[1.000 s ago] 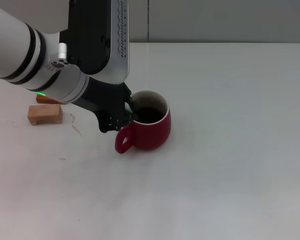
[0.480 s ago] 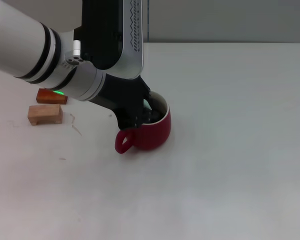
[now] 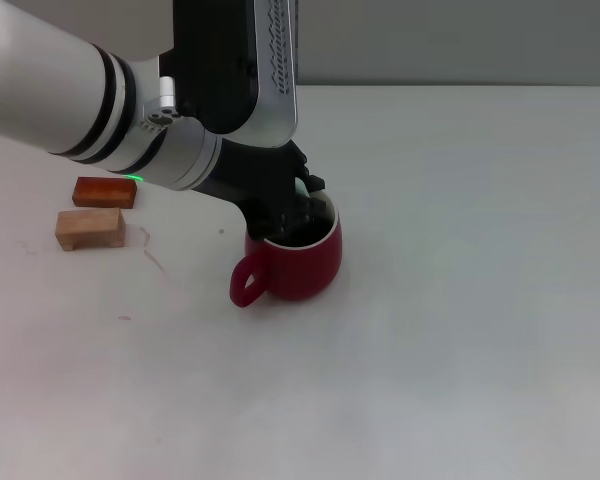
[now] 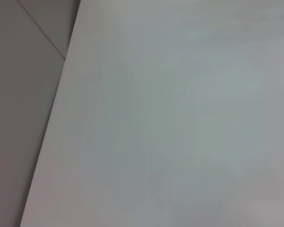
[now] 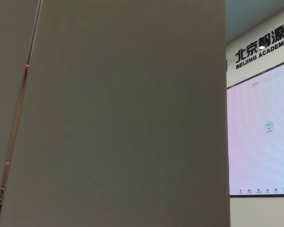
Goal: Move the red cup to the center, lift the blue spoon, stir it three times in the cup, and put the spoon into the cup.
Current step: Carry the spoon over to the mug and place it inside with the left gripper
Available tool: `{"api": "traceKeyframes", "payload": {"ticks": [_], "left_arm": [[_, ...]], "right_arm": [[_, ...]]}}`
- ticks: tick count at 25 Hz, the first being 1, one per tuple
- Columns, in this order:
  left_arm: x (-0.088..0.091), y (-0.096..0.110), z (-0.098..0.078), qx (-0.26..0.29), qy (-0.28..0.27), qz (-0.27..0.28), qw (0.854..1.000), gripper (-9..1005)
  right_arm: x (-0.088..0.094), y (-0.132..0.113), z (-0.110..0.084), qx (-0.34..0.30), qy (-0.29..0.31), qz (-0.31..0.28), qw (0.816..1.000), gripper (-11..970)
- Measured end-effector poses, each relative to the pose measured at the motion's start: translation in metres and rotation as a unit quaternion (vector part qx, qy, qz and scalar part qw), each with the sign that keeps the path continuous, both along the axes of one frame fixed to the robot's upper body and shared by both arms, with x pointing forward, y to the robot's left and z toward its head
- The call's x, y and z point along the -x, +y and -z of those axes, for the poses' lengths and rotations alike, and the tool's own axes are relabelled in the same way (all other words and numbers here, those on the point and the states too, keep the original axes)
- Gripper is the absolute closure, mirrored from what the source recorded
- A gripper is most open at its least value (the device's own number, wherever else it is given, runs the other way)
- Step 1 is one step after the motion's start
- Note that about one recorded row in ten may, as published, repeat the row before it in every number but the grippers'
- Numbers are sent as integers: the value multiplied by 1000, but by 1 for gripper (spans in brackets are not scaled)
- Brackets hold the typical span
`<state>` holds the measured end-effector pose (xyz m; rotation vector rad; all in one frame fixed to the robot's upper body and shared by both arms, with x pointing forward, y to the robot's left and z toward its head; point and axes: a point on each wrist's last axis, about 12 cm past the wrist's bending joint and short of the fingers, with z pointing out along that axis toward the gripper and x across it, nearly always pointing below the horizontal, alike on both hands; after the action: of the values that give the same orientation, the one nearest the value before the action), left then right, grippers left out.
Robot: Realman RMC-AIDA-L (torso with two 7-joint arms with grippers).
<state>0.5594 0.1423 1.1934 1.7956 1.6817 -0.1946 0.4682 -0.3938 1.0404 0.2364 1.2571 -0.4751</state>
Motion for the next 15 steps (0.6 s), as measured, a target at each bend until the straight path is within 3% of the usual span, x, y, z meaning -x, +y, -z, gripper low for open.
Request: {"api": "traceKeyframes", "payload": {"ticks": [15], "left_arm": [[1, 12, -3, -44, -4, -27, 999, 851]], "right_arm": [[-4, -1, -2, 3, -2, -2, 1000, 333]]}}
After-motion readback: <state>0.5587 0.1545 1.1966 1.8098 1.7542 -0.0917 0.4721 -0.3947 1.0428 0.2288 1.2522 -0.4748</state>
